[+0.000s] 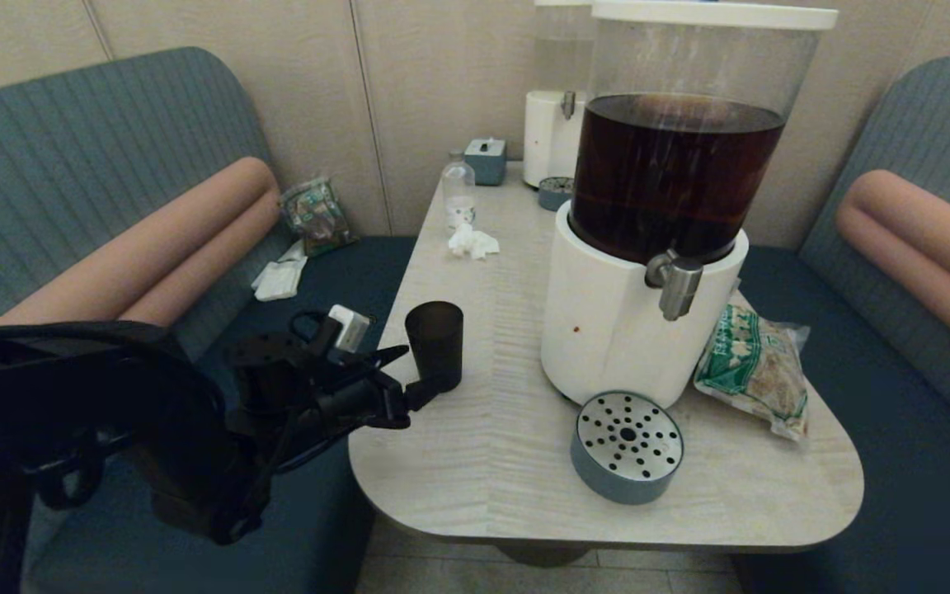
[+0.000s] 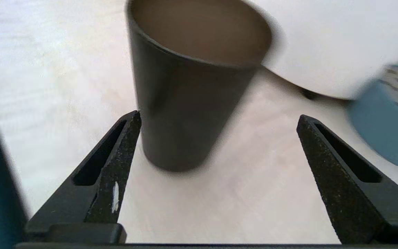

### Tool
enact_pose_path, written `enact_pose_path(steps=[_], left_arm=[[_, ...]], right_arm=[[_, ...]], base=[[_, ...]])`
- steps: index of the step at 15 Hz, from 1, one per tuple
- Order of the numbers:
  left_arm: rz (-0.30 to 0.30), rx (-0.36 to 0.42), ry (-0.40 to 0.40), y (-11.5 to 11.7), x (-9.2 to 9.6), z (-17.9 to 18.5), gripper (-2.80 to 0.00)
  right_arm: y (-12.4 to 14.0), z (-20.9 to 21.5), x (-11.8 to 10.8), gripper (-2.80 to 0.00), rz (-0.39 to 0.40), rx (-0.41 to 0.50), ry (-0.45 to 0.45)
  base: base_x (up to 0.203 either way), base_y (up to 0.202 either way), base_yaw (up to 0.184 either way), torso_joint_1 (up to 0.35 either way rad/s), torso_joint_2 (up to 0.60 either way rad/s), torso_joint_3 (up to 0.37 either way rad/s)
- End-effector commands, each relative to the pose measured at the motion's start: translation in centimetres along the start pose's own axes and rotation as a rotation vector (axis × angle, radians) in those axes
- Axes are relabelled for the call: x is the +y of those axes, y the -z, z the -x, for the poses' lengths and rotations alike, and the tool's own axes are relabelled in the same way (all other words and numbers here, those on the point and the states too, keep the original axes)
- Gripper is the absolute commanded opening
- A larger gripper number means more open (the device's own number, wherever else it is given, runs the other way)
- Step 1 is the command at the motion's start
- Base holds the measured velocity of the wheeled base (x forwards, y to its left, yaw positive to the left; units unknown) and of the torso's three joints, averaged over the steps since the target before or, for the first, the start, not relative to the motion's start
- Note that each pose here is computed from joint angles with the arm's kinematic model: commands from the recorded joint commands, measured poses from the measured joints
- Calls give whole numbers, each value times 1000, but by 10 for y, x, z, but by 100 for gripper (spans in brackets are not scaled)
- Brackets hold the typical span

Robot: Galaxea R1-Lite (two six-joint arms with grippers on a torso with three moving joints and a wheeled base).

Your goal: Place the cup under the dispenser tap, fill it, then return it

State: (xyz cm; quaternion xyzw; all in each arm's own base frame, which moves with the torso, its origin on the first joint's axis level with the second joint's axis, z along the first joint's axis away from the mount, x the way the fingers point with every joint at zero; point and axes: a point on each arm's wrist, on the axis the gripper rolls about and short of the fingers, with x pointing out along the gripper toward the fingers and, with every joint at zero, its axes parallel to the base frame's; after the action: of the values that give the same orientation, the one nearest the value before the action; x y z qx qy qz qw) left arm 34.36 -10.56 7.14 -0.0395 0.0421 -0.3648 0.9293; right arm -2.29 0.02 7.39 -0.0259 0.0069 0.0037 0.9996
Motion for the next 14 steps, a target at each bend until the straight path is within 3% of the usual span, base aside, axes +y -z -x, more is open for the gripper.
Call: enact_pose_path(steps=[1, 4, 8, 9, 14], left_arm=[[-15, -26, -1, -23, -15, 30, 0], [-10, -10, -5, -27, -27, 53, 0], [-40, -70, 0, -53, -48, 89, 0], [-49, -87, 2, -59, -56, 102, -280], [-112, -229, -17, -82, -100, 183, -280]], right_arm=[[0, 0, 0, -280, 0, 1, -1], [0, 0, 0, -280, 0, 1, -1], [0, 0, 0, -280, 0, 1, -1], [0, 0, 0, -280, 0, 1, -1], [0, 0, 0, -280, 0, 3, -1]], base=[[0, 0, 0, 0, 0, 0], [0, 0, 0, 0, 0, 0], [0, 0, 0, 0, 0, 0], [0, 0, 0, 0, 0, 0], [0, 0, 0, 0, 0, 0]])
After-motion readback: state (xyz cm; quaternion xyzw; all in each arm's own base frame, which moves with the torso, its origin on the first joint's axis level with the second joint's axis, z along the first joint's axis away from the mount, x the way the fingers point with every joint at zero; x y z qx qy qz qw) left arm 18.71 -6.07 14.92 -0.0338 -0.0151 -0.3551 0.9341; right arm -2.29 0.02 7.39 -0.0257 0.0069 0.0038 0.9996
